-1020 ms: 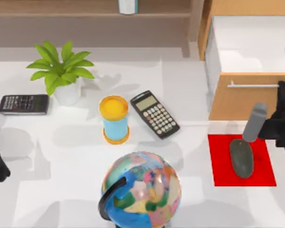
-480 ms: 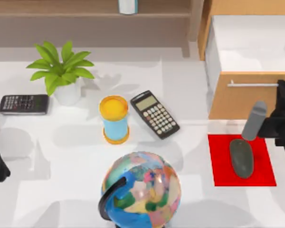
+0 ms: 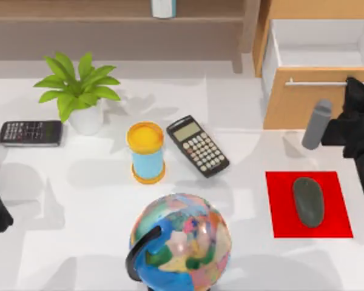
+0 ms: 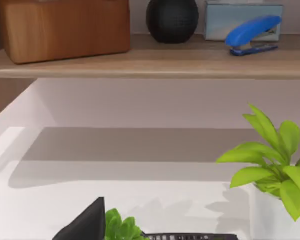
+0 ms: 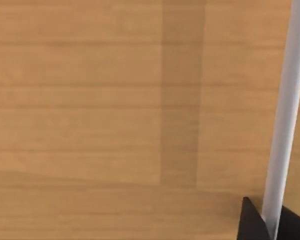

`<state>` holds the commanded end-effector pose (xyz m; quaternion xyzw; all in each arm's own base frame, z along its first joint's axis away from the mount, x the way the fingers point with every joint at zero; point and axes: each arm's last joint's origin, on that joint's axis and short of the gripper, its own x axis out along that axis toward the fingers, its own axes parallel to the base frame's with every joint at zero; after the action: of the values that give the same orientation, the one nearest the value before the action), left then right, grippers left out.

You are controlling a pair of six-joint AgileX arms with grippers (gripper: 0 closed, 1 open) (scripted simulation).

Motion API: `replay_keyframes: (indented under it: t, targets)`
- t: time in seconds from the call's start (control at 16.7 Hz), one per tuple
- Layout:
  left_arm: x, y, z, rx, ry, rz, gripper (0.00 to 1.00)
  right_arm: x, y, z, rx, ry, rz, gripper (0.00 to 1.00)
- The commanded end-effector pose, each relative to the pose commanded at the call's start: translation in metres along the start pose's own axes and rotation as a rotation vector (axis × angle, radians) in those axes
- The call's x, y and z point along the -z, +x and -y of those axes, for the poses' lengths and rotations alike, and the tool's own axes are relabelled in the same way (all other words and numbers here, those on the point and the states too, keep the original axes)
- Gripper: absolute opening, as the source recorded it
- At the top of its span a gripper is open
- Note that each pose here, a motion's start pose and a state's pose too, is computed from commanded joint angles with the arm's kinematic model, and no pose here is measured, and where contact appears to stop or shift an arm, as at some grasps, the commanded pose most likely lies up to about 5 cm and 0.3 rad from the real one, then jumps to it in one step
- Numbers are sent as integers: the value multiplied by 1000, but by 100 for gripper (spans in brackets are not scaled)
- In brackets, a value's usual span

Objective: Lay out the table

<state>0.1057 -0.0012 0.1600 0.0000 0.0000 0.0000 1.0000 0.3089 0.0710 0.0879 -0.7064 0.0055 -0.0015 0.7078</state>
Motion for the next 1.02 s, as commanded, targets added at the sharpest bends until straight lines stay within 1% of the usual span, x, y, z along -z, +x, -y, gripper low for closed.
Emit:
replay_keyframes:
  t: [0.12, 0.42, 0.9, 1.02]
  targets:
    - [0, 0, 0, 0, 0, 0, 100, 0, 6, 0, 0, -1, 1, 0]
    - [0, 0, 0, 0, 0, 0, 100, -1, 8, 1, 0, 2, 4, 0]
    - [0, 0, 0, 0, 0, 0, 100, -1, 60, 0, -1, 1, 2, 0]
    - [0, 0, 0, 0, 0, 0, 100, -1, 68, 1, -2, 1, 3, 0]
